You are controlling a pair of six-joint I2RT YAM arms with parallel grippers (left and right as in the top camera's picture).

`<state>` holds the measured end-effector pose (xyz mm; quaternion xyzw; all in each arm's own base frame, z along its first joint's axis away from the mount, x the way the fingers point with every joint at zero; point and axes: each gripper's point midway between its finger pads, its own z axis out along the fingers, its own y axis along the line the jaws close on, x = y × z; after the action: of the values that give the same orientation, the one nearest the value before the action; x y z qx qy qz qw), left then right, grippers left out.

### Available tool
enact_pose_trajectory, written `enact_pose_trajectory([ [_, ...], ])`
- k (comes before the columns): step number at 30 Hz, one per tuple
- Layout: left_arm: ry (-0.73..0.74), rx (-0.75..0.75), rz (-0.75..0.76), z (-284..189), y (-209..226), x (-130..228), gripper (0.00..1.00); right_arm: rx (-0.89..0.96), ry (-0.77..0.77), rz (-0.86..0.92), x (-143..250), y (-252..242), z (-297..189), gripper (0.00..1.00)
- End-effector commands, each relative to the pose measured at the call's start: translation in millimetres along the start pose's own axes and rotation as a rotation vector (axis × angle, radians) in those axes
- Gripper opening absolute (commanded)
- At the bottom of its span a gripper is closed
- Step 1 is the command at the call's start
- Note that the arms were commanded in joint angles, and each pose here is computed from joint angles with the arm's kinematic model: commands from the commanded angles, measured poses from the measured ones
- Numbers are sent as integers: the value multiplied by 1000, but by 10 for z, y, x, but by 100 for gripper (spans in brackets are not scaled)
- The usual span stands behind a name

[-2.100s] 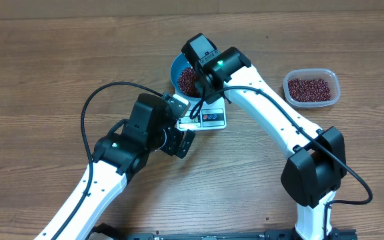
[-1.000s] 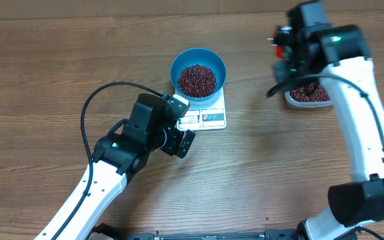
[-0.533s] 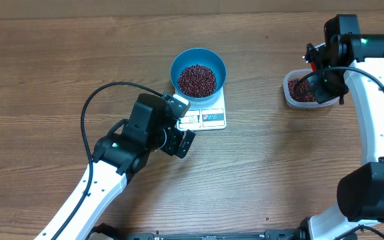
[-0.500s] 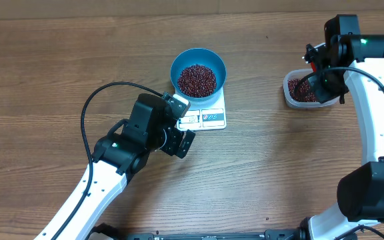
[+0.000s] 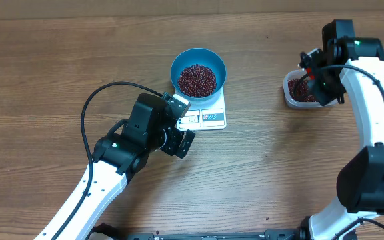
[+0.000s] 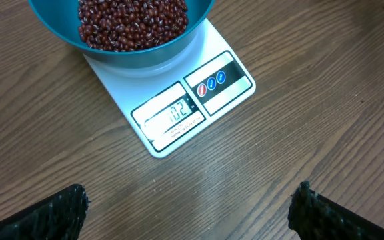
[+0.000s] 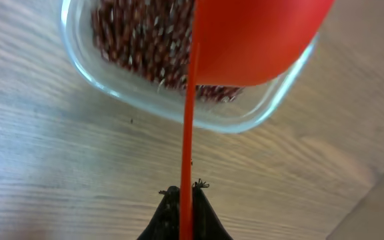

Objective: Scoop item into bowl and weigh 150g on scale
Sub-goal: 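Scoop another load of beans from the tub with the right gripper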

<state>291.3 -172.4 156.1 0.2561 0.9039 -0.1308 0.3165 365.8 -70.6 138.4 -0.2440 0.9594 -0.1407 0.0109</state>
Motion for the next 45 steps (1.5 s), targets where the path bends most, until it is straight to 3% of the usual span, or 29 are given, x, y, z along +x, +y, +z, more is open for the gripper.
enact_pose_trajectory([
  [1, -18, -11, 7, -31, 30, -82, 100, -27, 57, -2, 123, 28, 199, 4],
  [14, -18, -10, 7, -32, 28, -82, 100, 34, -24, 0, -24, -111, 504, 4],
  [45, -18, -11, 7, -32, 29, -82, 100, 130, 13, 53, 145, -352, 806, 4],
])
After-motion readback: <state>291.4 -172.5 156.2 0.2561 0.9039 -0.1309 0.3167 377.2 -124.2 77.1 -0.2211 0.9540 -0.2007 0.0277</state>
